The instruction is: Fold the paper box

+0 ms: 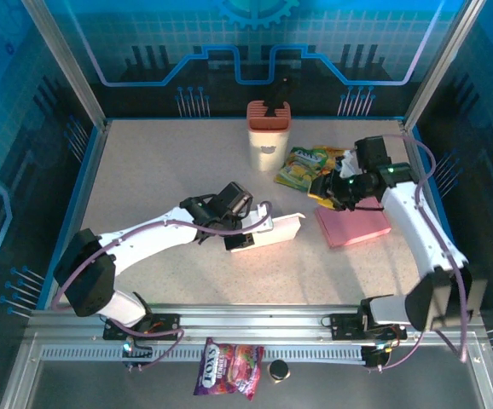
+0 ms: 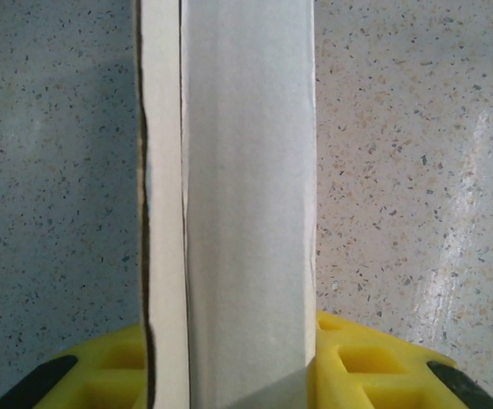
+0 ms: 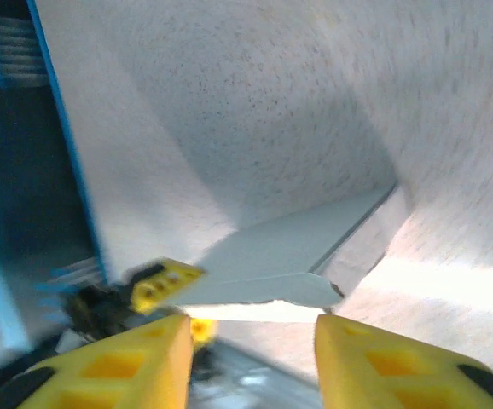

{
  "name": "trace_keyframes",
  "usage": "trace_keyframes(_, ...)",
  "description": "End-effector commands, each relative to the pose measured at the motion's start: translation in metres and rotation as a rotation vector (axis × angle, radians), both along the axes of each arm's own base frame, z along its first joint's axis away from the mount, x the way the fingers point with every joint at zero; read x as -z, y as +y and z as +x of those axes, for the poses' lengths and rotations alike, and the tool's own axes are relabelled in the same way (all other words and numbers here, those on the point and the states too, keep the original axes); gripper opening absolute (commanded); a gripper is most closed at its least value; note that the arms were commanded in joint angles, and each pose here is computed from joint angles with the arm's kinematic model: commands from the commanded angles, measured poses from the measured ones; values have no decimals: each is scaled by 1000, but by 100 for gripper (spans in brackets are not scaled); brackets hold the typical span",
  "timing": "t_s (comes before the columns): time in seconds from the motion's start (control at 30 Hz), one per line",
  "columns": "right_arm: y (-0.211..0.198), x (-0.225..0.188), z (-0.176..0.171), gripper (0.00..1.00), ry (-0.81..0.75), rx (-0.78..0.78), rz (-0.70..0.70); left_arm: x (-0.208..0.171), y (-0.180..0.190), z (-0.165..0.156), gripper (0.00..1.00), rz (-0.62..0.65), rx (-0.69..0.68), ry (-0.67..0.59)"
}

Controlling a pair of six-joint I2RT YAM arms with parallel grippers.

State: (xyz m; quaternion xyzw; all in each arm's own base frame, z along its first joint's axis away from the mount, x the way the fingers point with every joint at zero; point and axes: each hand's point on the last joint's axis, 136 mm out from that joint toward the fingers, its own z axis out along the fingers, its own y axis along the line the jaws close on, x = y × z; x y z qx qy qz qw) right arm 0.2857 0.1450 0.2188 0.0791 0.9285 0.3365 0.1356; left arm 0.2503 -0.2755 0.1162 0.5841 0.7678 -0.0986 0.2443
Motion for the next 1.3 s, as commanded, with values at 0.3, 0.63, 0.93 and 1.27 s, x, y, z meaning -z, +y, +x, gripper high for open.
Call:
trace_keyframes(0.3,7,37,-26,45,-219,-618,-417,-2,1,-3,30,-15,19,61)
trace_keyframes(0.63,18,49,-17,44,-176,-669,-459,-2,2,-5,30,-17,21,63)
trace_keyframes(0.93,27,53,-14,33,-162,-707,-464,-1,1,-3,29,-15,19,68)
trace_keyframes(1.27,26,58,-13,20,-156,-707,-486,0,0,-3,28,-18,18,76)
